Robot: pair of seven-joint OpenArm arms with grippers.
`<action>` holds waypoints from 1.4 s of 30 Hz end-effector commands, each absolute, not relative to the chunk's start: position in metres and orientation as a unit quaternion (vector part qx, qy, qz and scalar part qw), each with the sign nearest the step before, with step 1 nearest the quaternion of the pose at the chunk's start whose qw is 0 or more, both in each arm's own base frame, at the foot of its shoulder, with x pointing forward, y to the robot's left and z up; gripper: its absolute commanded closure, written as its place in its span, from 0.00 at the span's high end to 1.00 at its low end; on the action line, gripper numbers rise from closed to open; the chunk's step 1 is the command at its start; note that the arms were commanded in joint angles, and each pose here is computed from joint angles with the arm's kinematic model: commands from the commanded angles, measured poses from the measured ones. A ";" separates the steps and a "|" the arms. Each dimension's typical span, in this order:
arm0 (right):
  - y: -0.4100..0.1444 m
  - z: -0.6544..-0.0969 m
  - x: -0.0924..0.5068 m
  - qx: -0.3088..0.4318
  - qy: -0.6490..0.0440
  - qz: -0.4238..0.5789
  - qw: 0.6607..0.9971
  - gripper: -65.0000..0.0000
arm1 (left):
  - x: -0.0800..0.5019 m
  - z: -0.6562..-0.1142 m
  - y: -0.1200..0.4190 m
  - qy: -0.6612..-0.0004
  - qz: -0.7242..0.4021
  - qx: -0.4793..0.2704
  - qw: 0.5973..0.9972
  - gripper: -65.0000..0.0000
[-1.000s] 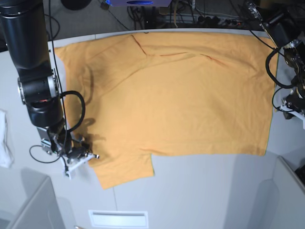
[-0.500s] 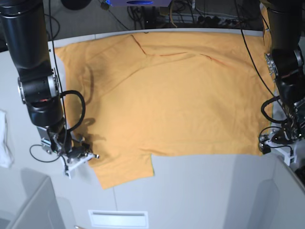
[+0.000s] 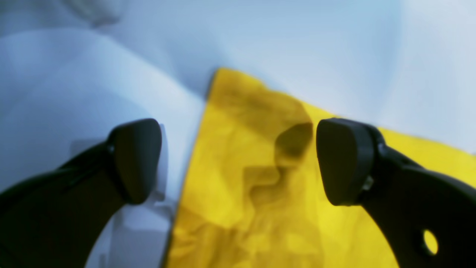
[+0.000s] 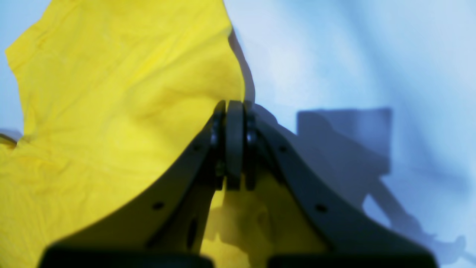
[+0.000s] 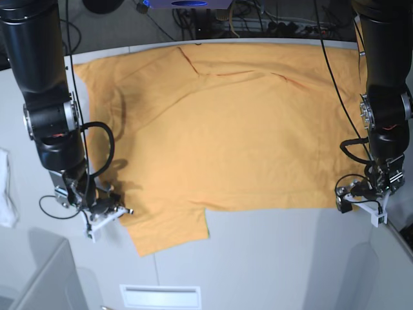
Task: Fold the T-shirt properly
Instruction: 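Move the left gripper to the hem corner and grasp both hem corners, then lift the hem with both grippers and fold it over toward the collar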
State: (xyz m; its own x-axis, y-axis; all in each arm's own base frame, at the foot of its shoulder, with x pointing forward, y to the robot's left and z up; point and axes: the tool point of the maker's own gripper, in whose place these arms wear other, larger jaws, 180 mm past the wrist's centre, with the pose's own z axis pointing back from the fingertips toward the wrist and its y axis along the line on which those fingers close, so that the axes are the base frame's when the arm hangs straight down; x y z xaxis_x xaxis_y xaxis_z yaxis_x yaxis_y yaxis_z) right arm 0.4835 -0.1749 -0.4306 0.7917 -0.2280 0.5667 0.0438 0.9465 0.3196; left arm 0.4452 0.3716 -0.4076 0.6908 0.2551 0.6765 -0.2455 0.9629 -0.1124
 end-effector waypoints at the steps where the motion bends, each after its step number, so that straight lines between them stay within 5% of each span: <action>1: -0.179 -0.417 0.495 0.143 -0.324 -0.070 0.933 0.00 | 0.452 -0.396 0.377 -0.378 0.139 -0.008 0.915 0.97; 10: -0.179 -0.417 0.495 0.142 -0.324 -0.069 0.933 0.00 | 0.455 -0.403 0.358 -0.373 0.132 -0.021 0.918 0.93; 12: -0.179 -0.417 0.495 0.142 -0.324 -0.069 0.933 0.00 | 0.452 -0.410 0.353 -0.365 0.124 -0.020 0.922 0.79; 19: -0.185 -0.426 0.486 0.137 -0.319 -0.073 0.935 0.00 | 0.445 -0.417 0.354 -0.362 0.124 -0.018 0.924 0.00; 42: -0.184 -0.392 0.488 0.148 -0.410 -0.005 0.900 0.00 | 0.434 -0.354 0.370 -0.416 0.075 0.022 0.906 0.00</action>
